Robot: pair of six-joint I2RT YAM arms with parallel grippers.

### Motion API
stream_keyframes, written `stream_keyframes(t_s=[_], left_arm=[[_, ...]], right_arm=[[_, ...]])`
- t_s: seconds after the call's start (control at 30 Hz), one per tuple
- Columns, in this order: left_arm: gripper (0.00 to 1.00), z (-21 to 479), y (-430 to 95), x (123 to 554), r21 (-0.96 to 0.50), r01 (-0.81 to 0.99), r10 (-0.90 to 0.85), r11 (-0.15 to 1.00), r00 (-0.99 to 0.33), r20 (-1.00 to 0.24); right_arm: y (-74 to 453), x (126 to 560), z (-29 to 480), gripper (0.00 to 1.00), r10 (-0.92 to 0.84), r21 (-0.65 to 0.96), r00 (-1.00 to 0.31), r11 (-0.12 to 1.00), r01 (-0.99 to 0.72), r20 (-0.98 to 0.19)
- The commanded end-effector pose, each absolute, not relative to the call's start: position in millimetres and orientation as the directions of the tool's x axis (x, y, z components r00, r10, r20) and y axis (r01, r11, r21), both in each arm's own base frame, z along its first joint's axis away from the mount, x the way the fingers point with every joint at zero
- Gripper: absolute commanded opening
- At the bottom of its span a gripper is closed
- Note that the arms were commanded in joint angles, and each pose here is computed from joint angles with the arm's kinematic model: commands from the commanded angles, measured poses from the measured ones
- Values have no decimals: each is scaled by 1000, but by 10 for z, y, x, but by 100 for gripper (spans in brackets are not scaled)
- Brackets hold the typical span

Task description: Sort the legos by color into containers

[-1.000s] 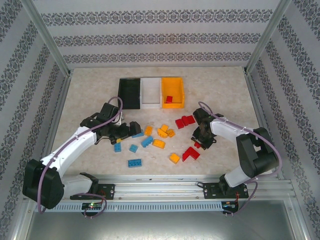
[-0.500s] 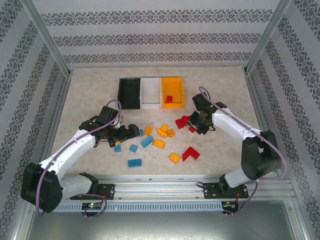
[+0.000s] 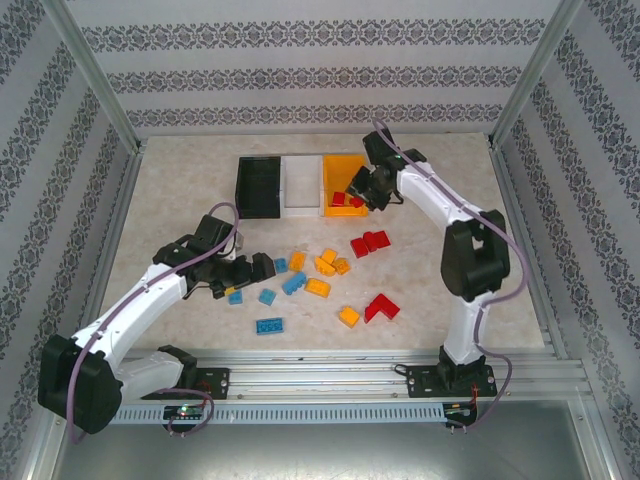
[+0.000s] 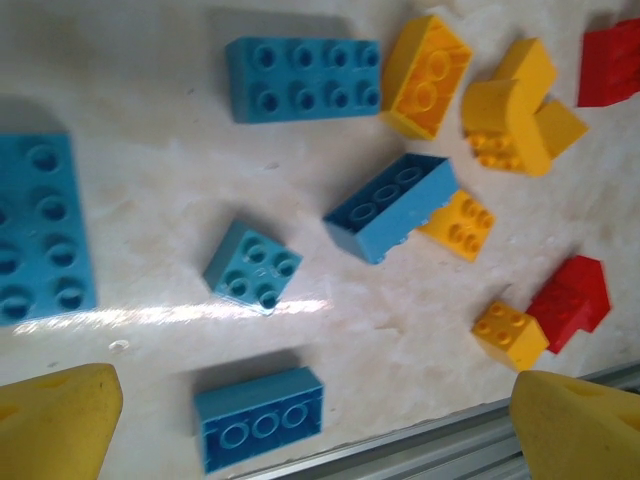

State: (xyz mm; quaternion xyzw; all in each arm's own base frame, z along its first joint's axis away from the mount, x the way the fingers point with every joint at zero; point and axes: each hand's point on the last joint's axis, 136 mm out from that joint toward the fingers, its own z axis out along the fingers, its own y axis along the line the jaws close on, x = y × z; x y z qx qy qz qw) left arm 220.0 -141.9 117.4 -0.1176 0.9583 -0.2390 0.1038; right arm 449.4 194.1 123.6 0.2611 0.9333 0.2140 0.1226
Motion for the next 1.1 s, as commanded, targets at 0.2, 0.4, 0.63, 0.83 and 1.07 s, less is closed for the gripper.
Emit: stream_keyframes(t_s=[0.2, 0.4, 0.63, 0.83, 1.07], left_arm=[[100, 1095, -1046, 1847, -347, -252, -311, 903, -942, -123], [100, 1021, -945, 1790, -304, -297, -340, 905, -935, -101], [100, 913, -873, 1903, -230, -319, -343, 919, -937, -70], [90, 729, -904, 2095, -202, -323, -339, 924, -940, -49], [79, 451, -902, 2338, -125, -308, -312, 943, -950, -14]], right_arm=[[2080, 4900, 1072, 42, 492, 438, -865, 802, 406, -98], [2147, 5048, 1115, 57, 498, 455, -861, 793, 405, -103], [2073, 4822, 1510, 60, 474, 481, -868, 802, 355, -149], [1989, 4097, 1544, 60, 445, 511, -888, 792, 333, -111], [1836, 3196, 1400, 57, 416, 493, -907, 802, 336, -59]])
